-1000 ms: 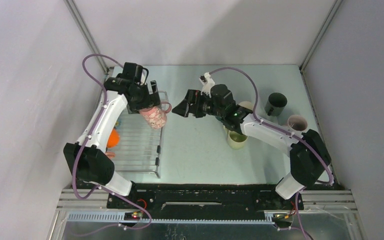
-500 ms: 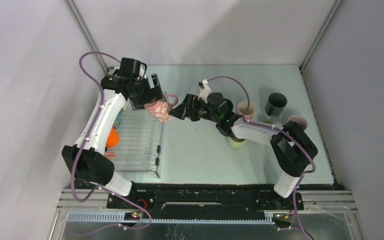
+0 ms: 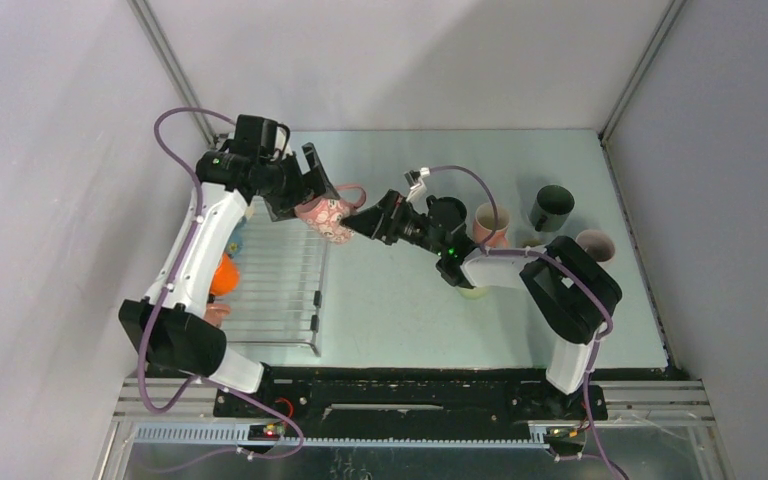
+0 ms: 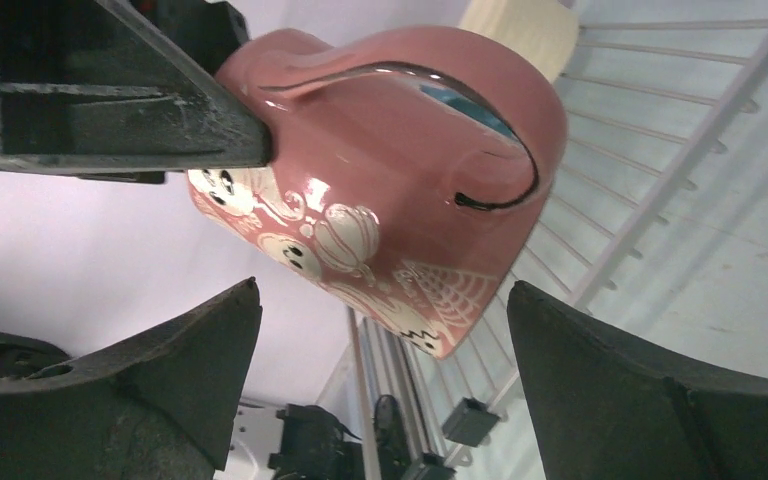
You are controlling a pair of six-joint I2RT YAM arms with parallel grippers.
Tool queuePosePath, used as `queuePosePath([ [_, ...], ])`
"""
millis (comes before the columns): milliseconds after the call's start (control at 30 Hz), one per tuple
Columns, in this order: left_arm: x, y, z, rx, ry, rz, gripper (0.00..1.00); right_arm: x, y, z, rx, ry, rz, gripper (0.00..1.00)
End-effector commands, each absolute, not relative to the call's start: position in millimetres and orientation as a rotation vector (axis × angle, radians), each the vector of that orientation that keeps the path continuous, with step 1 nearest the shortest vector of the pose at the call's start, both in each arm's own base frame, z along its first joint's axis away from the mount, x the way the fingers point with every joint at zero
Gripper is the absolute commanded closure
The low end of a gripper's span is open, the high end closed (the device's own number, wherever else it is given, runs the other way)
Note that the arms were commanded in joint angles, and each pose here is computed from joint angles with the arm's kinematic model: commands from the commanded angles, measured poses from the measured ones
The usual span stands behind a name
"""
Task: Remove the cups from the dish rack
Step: Place the cup at the center of the board.
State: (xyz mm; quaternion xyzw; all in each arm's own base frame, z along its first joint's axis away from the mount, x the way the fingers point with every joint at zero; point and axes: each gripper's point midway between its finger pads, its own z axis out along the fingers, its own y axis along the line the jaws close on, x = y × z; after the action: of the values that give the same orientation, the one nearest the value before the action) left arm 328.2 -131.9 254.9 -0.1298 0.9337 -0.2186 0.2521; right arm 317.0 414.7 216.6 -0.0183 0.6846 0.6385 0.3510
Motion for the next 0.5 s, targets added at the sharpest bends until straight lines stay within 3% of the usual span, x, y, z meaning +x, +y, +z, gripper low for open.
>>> queuePosePath([
  [0, 335, -155, 335, -0.279, 2.288, -0.818, 1.0, 315, 411, 262, -0.034, 1.578, 1.797, 0.0],
  [467, 330, -186, 355, -0.288, 2.203, -1.11, 1.0, 301, 387, 330, -0.038, 1.357, 1.973, 0.06],
])
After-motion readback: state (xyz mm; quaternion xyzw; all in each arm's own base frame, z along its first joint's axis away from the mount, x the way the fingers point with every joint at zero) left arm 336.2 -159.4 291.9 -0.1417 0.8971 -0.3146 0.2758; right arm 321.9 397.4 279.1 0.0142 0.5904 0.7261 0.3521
